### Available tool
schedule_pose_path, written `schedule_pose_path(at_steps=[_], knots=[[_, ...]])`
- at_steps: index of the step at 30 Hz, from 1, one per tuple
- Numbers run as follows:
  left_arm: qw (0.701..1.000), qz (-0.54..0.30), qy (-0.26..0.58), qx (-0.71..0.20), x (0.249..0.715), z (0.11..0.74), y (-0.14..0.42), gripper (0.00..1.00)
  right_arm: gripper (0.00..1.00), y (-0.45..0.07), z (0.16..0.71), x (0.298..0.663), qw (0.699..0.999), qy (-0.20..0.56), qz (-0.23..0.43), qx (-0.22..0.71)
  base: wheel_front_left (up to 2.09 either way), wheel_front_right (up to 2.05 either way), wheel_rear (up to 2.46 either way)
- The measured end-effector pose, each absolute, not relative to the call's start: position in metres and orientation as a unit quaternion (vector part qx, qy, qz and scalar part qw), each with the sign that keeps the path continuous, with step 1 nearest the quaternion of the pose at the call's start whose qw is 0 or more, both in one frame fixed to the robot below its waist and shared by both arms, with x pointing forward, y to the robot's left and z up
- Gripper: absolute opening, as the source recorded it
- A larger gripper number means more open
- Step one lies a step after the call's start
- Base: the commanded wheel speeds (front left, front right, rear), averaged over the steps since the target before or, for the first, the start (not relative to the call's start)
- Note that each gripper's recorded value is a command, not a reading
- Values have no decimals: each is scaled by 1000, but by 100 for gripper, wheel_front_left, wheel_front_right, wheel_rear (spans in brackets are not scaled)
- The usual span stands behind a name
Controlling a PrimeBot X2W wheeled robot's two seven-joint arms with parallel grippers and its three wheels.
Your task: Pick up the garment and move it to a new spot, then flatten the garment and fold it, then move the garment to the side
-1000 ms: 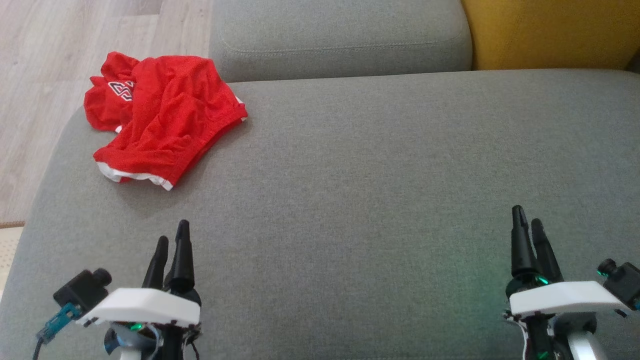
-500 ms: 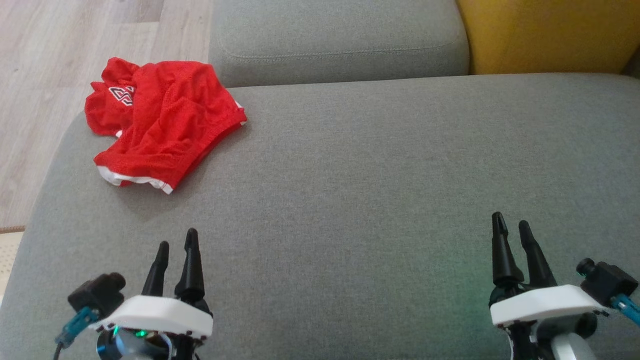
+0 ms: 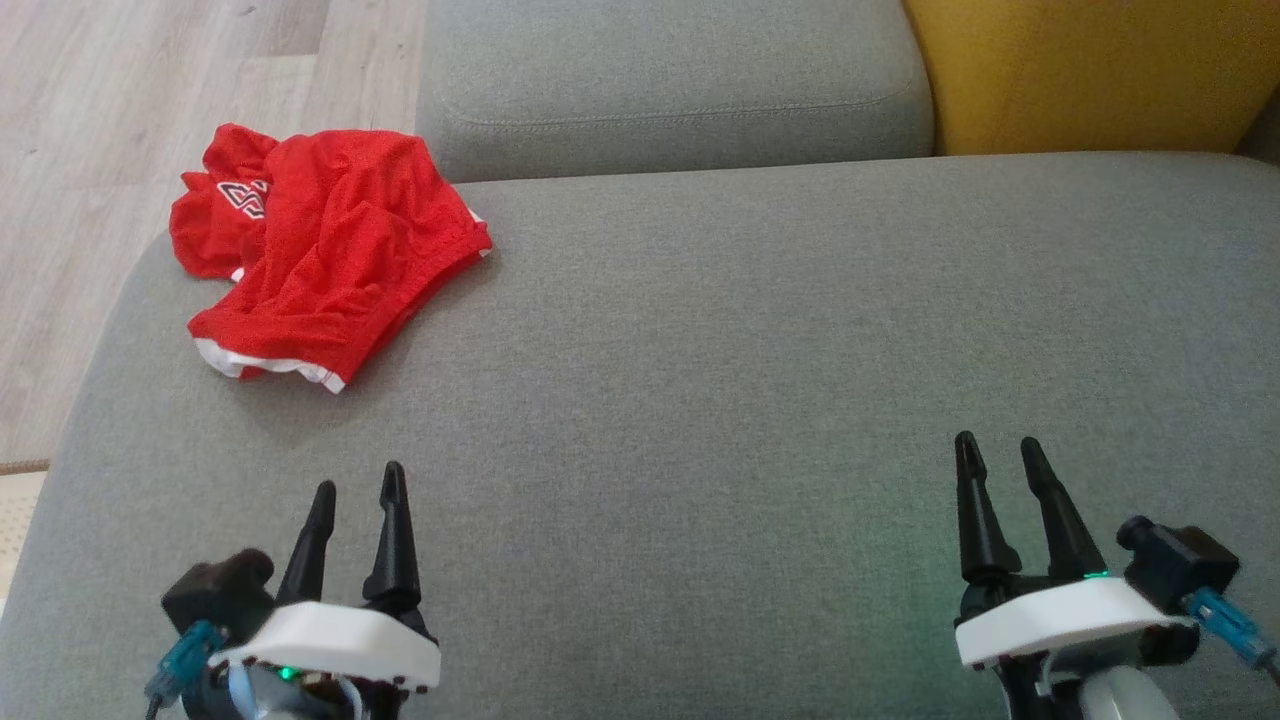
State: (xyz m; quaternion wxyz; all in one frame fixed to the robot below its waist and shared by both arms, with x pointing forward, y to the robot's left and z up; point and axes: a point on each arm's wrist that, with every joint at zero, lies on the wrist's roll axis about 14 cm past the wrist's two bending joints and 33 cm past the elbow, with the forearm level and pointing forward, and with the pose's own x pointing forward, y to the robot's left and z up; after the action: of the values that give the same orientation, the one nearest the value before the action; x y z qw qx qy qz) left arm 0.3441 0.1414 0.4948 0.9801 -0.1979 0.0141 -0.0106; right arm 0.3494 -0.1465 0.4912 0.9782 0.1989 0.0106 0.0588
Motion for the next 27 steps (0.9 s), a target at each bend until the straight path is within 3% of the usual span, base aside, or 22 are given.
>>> schedule_pose_path(at_steps=[27], knots=[[998,-39,-13,-54,336,493,129,100,100,-134,498,345,994,-20,97,39,0,0,0]])
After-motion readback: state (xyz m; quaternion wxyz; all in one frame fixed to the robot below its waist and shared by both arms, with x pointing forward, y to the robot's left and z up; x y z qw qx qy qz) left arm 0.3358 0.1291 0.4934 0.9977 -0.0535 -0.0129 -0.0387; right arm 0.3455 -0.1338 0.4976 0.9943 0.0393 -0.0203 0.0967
